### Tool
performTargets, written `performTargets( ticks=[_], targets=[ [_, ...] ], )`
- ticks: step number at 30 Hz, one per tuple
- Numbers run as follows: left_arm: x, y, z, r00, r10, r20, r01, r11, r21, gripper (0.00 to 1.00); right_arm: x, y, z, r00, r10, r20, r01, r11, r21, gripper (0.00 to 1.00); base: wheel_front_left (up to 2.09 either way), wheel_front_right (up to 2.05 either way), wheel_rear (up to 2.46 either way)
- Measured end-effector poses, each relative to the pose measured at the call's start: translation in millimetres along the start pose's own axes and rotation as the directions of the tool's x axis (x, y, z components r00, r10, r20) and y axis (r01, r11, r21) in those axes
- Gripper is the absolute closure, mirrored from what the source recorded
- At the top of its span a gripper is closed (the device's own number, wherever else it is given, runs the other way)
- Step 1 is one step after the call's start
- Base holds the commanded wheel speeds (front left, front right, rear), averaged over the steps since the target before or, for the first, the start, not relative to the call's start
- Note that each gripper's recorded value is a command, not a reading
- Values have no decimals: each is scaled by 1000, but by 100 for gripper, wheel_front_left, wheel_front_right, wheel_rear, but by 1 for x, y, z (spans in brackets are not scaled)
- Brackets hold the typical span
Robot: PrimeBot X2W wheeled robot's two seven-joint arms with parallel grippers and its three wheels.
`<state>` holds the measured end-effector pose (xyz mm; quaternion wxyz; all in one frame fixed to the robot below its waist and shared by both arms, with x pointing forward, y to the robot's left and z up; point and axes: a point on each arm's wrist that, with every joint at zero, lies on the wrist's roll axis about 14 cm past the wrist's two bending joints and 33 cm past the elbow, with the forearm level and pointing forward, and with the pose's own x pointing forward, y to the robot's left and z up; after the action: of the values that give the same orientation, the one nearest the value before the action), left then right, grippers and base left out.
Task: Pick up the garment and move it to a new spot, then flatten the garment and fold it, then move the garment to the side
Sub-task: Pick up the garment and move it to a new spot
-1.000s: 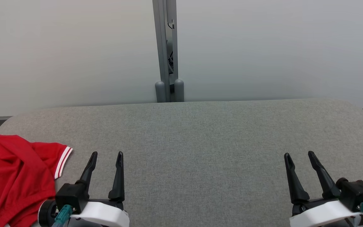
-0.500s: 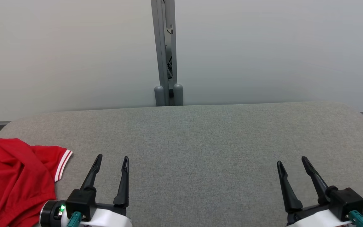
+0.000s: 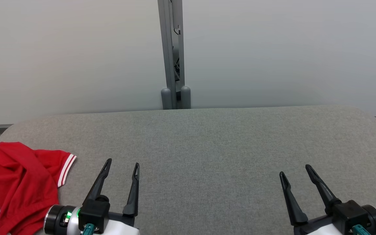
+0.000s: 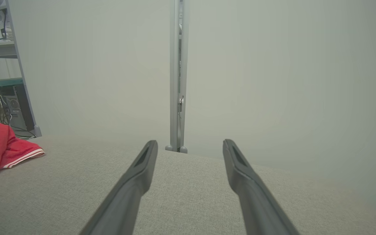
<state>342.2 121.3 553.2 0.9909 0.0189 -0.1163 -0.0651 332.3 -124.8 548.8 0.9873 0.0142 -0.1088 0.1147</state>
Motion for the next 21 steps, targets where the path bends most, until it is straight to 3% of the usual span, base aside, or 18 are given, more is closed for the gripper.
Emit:
performTargets(
  ticks=[12,21],
  targets=[
    [-9,22,-4,997,71,-17,-71,997,-3,0,12,16,-4,998,57,-8,-57,998,21,0,0,0,0],
    [-32,61,-4,978,209,-23,-209,978,-3,0,29,54,-9,984,179,-12,-178,983,54,0,0,0,0]
  ],
)
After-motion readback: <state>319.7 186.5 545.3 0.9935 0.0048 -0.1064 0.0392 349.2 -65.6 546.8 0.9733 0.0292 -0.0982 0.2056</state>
